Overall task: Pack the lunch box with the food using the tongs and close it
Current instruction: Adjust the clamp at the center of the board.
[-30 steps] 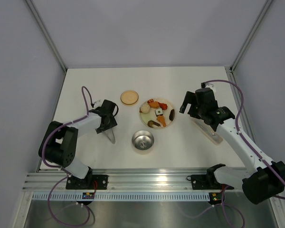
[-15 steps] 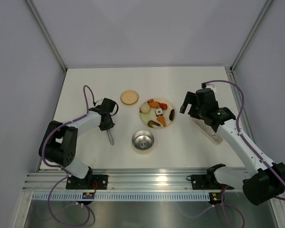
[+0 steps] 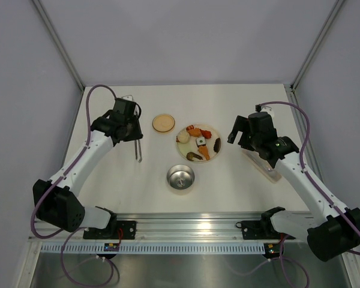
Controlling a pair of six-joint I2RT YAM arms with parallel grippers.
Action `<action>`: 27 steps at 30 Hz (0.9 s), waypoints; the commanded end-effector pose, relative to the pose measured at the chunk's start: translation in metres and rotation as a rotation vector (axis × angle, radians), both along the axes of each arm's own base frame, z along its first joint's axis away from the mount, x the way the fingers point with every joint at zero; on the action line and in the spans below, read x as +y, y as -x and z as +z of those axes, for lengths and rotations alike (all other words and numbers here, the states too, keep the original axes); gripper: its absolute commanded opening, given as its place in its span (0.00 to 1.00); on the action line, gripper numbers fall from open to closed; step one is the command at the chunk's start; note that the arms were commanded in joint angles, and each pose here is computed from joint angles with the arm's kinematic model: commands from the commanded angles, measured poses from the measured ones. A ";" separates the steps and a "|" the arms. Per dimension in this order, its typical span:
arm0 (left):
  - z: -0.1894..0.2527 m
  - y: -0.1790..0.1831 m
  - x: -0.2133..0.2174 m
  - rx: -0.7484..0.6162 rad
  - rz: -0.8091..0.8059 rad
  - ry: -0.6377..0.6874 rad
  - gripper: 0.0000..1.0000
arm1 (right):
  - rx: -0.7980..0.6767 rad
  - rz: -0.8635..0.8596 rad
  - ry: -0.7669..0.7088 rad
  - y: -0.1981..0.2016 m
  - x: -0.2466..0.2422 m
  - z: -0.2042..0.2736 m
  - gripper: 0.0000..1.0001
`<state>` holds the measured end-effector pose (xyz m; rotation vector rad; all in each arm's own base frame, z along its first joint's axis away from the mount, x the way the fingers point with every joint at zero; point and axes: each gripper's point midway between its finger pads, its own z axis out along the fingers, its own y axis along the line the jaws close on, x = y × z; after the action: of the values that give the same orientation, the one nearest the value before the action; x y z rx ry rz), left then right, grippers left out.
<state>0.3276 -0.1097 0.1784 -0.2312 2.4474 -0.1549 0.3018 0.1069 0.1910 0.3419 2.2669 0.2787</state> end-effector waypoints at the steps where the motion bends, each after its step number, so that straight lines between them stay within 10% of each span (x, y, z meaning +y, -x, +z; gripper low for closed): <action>1: 0.005 0.025 -0.005 0.069 -0.100 0.012 0.31 | -0.043 -0.002 -0.006 -0.001 -0.001 0.011 0.99; 27: 0.000 0.035 -0.011 0.099 -0.123 0.029 0.34 | -0.047 0.004 -0.004 -0.005 0.001 0.013 0.99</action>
<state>0.2880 -0.1089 0.1569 -0.1537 2.6178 -0.1591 0.3013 0.1067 0.1922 0.3421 2.2628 0.2805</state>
